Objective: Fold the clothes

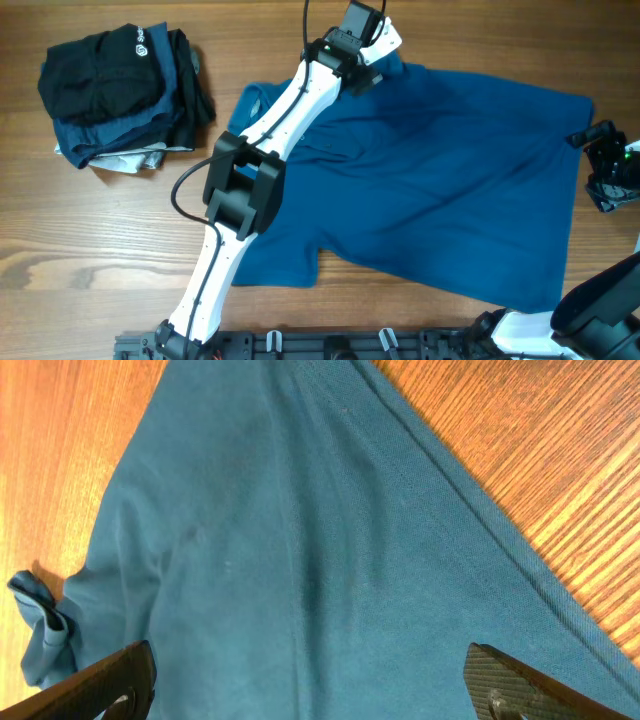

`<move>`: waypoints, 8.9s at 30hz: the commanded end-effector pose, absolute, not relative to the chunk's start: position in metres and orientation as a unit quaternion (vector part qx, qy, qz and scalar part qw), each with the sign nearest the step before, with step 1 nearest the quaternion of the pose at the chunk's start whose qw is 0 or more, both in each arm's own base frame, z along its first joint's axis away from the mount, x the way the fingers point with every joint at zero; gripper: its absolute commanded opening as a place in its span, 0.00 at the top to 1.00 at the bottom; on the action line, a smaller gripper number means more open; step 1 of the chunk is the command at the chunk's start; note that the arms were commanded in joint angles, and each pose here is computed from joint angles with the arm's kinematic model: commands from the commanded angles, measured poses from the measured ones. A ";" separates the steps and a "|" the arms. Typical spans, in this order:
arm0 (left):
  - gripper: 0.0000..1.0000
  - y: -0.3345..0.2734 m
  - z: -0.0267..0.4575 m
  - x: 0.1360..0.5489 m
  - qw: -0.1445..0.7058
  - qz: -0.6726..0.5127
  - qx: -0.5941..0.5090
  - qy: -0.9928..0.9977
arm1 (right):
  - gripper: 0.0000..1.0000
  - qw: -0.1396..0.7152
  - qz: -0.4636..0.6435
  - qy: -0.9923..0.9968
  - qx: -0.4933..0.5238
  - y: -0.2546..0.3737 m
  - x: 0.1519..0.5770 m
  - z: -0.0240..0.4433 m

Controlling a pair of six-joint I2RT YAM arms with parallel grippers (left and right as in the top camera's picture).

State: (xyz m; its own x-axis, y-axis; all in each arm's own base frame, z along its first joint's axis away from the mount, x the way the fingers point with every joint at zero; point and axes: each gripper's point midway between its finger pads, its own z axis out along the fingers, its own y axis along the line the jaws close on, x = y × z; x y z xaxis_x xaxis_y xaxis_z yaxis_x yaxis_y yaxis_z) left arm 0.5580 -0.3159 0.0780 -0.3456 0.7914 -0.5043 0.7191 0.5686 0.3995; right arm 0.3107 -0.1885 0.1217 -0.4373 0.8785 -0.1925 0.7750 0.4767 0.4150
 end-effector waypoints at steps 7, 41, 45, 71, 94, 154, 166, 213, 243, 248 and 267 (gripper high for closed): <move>0.19 -0.328 0.029 0.560 0.324 0.065 0.510 0.794 | 0.00 0.214 0.137 0.837 0.484 -0.189 0.316 0.134; 0.89 -0.253 0.030 0.665 0.469 -0.066 0.207 0.856 | 0.00 0.222 0.136 0.837 0.482 -0.191 0.319 0.136; 0.28 -0.222 0.003 0.682 0.477 -0.080 0.165 0.859 | 0.00 0.222 0.136 0.837 0.482 -0.191 0.319 0.136; 0.19 -0.221 0.186 0.670 0.529 -0.114 0.120 0.832 | 0.00 0.222 0.136 0.837 0.482 -0.191 0.319 0.136; 0.89 -0.264 0.033 0.597 0.313 -0.101 0.160 0.931 | 0.01 0.222 0.136 0.837 0.482 -0.191 0.319 0.136; 0.56 -0.270 0.055 0.608 0.366 -0.056 0.119 0.921 | 0.01 0.222 0.136 0.837 0.482 -0.191 0.319 0.136; 0.53 -0.257 0.037 0.616 0.382 0.034 0.145 0.912 | 0.00 0.222 0.136 0.837 0.482 -0.191 0.319 0.136; 0.66 -0.252 0.043 0.621 0.394 0.077 0.179 0.898 | 0.00 0.222 0.136 0.837 0.481 -0.191 0.319 0.136; 0.76 -0.253 0.054 0.639 0.421 0.009 0.179 0.889 | 0.00 0.222 0.136 0.837 0.482 -0.191 0.319 0.136; 0.47 -0.265 0.083 0.632 0.432 0.003 0.186 0.883 | 0.00 0.222 0.136 0.837 0.482 -0.191 0.319 0.136; 0.56 -0.259 0.050 0.631 0.409 0.015 0.186 0.893 | 0.00 0.222 0.136 0.837 0.482 -0.191 0.319 0.136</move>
